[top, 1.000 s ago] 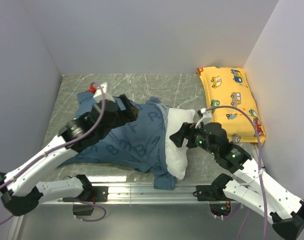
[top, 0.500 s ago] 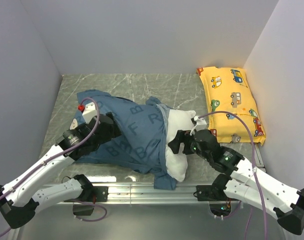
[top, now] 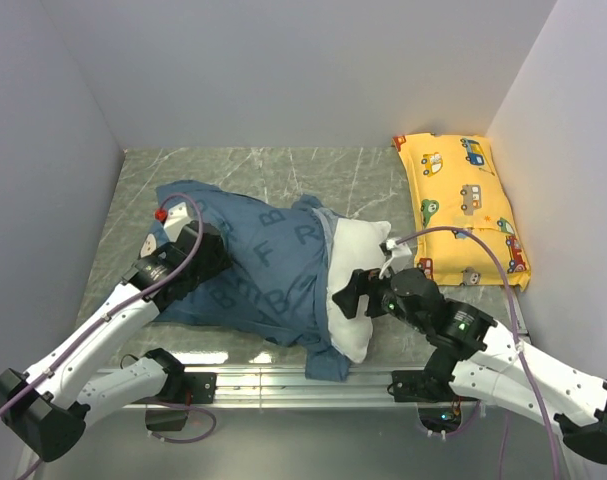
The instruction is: Remove the pillowcase from the pillow
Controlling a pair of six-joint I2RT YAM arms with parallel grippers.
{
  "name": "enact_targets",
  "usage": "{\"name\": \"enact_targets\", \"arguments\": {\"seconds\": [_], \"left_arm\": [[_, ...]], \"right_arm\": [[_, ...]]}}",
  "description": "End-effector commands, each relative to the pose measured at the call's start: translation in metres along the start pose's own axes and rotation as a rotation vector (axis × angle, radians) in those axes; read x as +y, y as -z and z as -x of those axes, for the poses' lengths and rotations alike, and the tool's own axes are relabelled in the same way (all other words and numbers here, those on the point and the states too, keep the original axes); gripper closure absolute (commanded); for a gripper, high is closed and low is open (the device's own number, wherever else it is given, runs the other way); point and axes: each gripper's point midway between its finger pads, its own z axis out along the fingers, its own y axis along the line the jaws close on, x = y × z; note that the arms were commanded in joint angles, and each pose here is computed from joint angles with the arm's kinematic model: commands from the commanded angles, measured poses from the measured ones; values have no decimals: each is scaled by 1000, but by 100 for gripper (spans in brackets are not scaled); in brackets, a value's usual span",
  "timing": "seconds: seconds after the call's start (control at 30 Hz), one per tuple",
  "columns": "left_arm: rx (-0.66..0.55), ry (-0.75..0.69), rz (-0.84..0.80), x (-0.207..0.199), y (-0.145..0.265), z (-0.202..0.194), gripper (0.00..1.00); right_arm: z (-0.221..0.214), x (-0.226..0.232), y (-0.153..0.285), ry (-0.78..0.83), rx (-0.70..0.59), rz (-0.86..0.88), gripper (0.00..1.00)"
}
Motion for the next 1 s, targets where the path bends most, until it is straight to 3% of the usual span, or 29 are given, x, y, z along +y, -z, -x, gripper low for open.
{"name": "enact_targets", "arguments": {"seconds": [0.0,0.2,0.27,0.3,0.4,0.43,0.47,0.7,0.97], "left_arm": [[-7,3,-59,-12,-9,4,39],[-10,0,-77,-15,-18,8,81],[-9,-5,-66,-12,-22,12,97],[-20,8,-62,-11,-23,19,99],[-64,32,-37,0,-28,46,99],[-71,40,-36,1,-30,54,100],[-87,31,-26,6,-31,64,100],[-232,157,88,61,-47,160,100],[-317,266,195,119,-60,208,99]], "right_arm": [[-15,10,-2,15,46,17,0],[-37,-11,-30,19,92,-121,0],[-35,-15,-35,16,84,-162,3],[-30,-16,-36,13,67,-180,7],[-10,-10,-33,9,16,-179,55],[-6,-10,-30,24,11,-185,95],[8,-4,-26,19,-19,-181,100],[56,-24,10,40,-117,-312,100],[84,-50,43,-15,-188,-357,100]]}}
